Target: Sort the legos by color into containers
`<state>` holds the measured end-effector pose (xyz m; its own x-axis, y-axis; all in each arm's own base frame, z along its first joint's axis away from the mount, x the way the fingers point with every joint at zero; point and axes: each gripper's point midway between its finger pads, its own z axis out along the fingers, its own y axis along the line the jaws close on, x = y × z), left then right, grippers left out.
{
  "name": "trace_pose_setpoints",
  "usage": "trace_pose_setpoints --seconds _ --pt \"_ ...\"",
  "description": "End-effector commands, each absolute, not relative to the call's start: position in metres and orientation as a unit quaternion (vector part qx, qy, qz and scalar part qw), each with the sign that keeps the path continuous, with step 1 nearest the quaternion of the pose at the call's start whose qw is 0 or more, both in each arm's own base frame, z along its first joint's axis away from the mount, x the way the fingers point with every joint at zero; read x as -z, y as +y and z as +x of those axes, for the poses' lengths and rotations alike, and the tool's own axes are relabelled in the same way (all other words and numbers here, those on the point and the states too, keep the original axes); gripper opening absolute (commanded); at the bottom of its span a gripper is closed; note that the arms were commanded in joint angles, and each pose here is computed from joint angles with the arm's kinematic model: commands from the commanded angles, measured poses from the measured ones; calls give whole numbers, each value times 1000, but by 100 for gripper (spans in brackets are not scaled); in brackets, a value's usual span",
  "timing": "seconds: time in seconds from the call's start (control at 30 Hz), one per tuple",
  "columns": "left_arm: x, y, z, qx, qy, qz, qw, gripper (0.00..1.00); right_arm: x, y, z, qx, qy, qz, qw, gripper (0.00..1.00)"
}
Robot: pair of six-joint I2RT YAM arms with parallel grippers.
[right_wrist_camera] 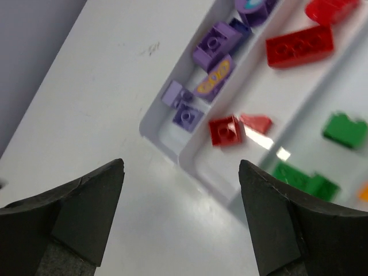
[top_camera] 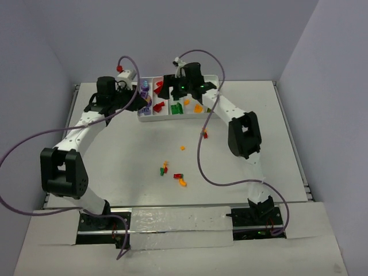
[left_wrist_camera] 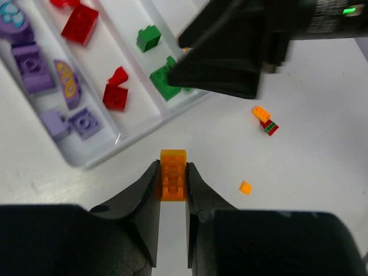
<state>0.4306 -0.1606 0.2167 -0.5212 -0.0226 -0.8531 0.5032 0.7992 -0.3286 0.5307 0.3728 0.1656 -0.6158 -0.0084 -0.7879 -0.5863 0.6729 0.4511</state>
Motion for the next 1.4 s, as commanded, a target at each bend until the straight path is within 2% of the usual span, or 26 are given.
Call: trace_pose_setpoints --seconds 0.0,0.1,0.37,0.57,0.87,1.23,1.27,1.3,1.33,1.37 --pt "-233 -190 468 249 804 178 511 0 -285 277 539 -377 780 -121 485 93" --pt "-225 -227 494 250 797 202 512 0 -275 205 526 -325 806 -102 485 96" --pt "-190 -316 554 248 793 191 524 0 -232 109 482 -226 852 -94 463 97" --pt "-168 -361 580 245 778 219 535 0 -218 93 463 -185 859 -118 463 97" --pt "-142 -383 606 234 770 232 546 2 -213 96 462 -191 861 -124 455 97" --pt "-124 -383 618 219 775 212 554 37 -209 97 455 -192 865 -137 443 100" --pt "-125 -382 619 221 775 209 554 43 -208 97 454 -193 865 -137 442 100" --pt "-129 -381 620 223 773 207 556 56 -206 97 452 -193 866 -138 440 100" --pt "-130 -381 620 224 772 208 558 56 -207 97 452 -194 866 -139 440 100" --pt "-134 -381 620 225 769 208 561 64 -206 98 451 -195 866 -140 439 100"
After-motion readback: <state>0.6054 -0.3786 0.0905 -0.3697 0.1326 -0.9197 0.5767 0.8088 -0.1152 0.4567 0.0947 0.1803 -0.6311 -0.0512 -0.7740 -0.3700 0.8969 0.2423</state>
